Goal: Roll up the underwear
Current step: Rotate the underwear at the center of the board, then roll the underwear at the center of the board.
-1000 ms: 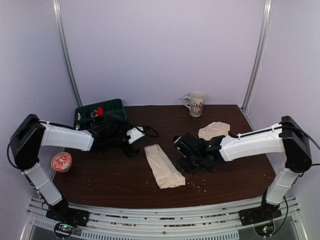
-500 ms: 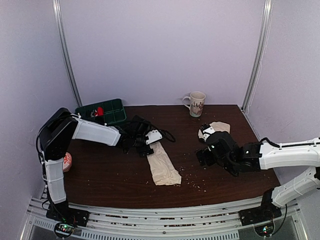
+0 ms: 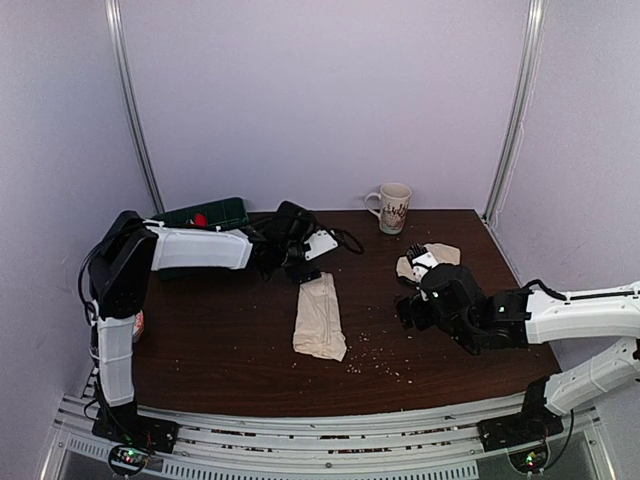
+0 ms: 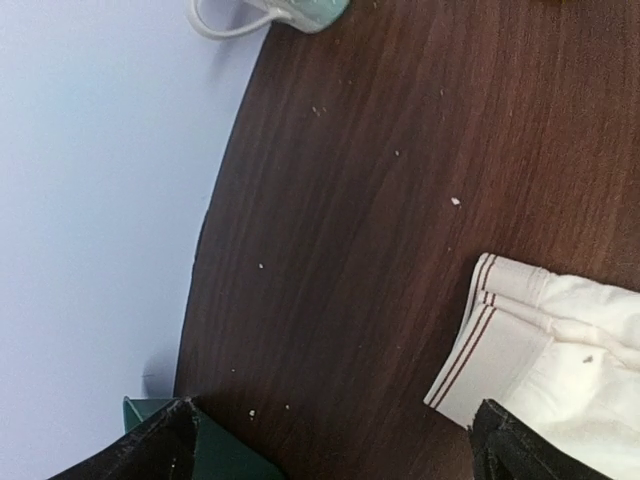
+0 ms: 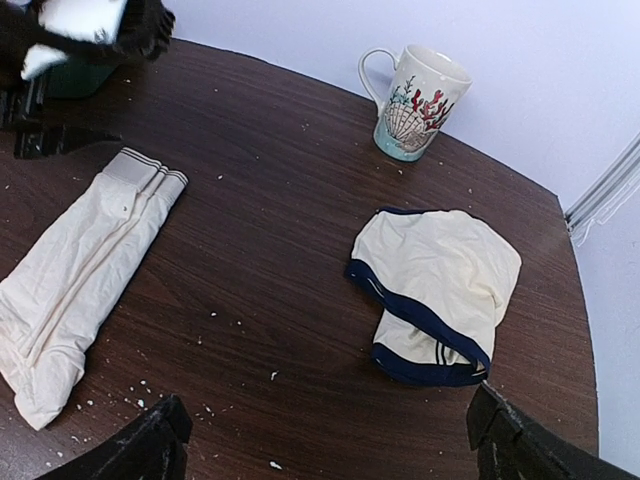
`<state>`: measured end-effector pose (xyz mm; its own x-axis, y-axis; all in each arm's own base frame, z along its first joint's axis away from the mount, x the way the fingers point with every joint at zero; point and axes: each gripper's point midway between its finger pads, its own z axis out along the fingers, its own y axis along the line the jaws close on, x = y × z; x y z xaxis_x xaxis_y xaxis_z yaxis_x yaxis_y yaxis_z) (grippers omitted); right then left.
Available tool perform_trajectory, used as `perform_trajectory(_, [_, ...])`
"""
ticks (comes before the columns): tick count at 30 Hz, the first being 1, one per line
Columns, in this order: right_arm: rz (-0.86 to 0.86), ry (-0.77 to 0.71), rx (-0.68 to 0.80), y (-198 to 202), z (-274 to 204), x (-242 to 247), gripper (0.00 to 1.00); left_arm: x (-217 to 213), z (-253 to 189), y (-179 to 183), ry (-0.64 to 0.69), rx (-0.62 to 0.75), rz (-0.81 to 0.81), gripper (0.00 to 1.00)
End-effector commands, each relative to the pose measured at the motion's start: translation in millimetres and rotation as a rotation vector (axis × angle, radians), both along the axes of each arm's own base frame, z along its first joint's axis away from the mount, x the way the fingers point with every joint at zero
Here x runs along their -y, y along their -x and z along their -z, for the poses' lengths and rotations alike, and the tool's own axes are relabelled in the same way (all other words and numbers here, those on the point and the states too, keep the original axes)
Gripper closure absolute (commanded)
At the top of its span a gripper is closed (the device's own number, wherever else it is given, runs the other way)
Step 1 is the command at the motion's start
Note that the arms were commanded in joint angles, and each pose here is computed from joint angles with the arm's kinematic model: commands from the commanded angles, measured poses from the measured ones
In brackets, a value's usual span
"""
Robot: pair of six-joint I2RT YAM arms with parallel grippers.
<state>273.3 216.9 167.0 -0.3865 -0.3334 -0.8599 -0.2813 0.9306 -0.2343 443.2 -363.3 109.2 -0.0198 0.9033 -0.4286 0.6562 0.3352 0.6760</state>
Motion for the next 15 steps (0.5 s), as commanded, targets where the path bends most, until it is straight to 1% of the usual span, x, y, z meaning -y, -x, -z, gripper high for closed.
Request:
perform_trajectory(1, [-0.062, 0.021, 0.006, 3, 5, -10, 0.00, 3, -88, 22, 0.165, 0.064, 0.080, 0.02])
perform_trajectory(3, [-0.134, 0.037, 0.015, 9, 6, -23, 0.00, -3, -95, 44, 0.182, 0.048, 0.145, 0.02])
perform_trajectory(7, [-0.310, 0.101, 0.070, 32, 10, -58, 0.00, -18, -86, 97, 0.219, 0.011, 0.305, 0.02])
perform_trajectory(9, [-0.345, 0.164, 0.086, 36, 14, -68, 0.00, -25, -79, 119, 0.256, 0.001, 0.352, 0.02])
perform_trajectory(10, [-0.365, 0.204, 0.077, 38, 18, -72, 0.00, -27, -77, 128, 0.273, -0.008, 0.376, 0.02])
perform_trajectory(13, [-0.479, 0.333, -0.014, 51, 38, -93, 0.00, -35, -58, 154, 0.285, -0.037, 0.449, 0.02])
perform_trajectory(15, [-0.544, 0.432, -0.037, 59, 54, -106, 0.00, -39, -47, 161, 0.283, -0.026, 0.466, 0.02])
